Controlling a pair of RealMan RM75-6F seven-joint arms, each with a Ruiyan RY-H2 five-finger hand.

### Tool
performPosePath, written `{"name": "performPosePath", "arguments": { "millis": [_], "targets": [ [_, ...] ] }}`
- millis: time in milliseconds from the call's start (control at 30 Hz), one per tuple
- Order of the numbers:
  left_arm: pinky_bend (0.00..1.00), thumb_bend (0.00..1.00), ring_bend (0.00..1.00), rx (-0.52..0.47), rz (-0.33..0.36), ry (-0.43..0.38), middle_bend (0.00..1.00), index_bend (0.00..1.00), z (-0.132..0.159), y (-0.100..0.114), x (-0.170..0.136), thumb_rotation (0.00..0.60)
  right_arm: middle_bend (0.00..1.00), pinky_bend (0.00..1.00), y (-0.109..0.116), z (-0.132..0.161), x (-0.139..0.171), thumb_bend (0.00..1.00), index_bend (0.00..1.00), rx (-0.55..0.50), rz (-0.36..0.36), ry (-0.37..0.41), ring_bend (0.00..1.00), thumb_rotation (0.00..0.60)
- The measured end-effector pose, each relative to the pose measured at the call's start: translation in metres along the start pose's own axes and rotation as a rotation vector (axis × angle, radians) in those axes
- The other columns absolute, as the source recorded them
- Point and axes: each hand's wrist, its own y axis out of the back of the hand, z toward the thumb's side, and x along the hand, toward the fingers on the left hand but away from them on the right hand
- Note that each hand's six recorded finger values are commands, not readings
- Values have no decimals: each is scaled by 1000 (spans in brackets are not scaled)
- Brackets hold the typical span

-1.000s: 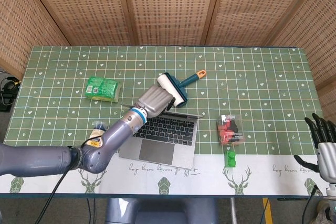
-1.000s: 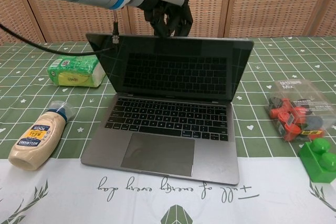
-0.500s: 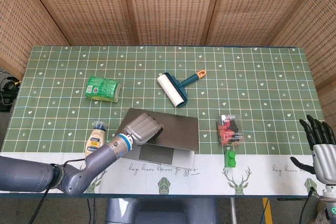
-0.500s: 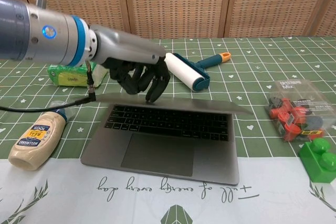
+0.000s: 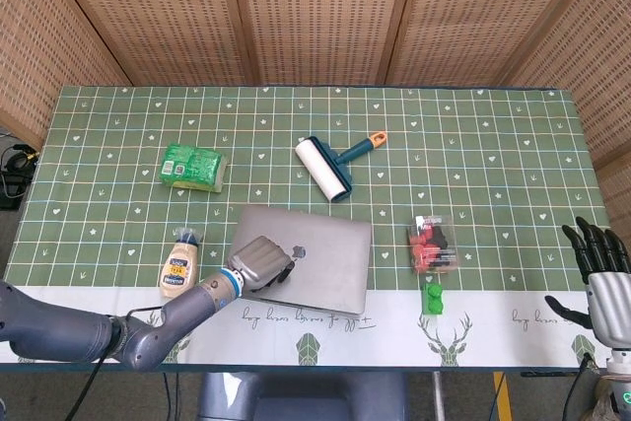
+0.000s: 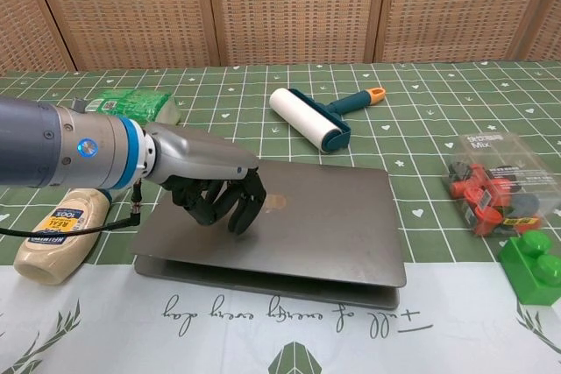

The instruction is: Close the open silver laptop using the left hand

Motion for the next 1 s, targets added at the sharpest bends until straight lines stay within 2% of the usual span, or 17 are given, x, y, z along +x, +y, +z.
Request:
{"name": "performPosePath", "arguments": {
  "millis": [367, 500, 600, 667, 733, 867, 1000],
  "targets": [
    [376, 1000, 370, 2, -43, -10, 408, 466, 0, -17, 5, 600, 0, 0, 0, 0, 0, 57, 0, 2, 0, 0, 0, 600],
    [316, 980, 290, -4, -27, -6, 310, 382, -1, -14, 3, 600, 0, 0, 1, 0, 0, 57, 0, 1, -3, -2, 0, 600],
    [178, 782, 158, -18, -13, -2, 153, 244, -3, -11, -1, 600, 0, 0, 1, 0, 0, 57, 0, 1, -3, -3, 0, 600],
    [75, 570, 64, -35, 2, 0, 45, 169, -4, -8, -5, 600, 0, 0, 2, 0, 0, 57, 0, 1, -7, -2, 0, 600],
    [24, 444, 14, -51, 26, 3, 2, 109, -5, -4, -10, 600, 0, 0, 3, -1, 0, 57, 0, 0, -12, -3, 0, 600],
    [0, 369, 0, -79, 128, 30, 0, 4, -12, 6, -25, 600, 0, 0, 1, -2, 0, 57, 0, 1, -5, -10, 0, 600],
    [0, 350, 0, -90, 266, 90, 0, 0, -27, 14, -46, 600, 0, 0, -3, -1, -2, 57, 0, 6, 11, -9, 0, 600]
  ]
}}
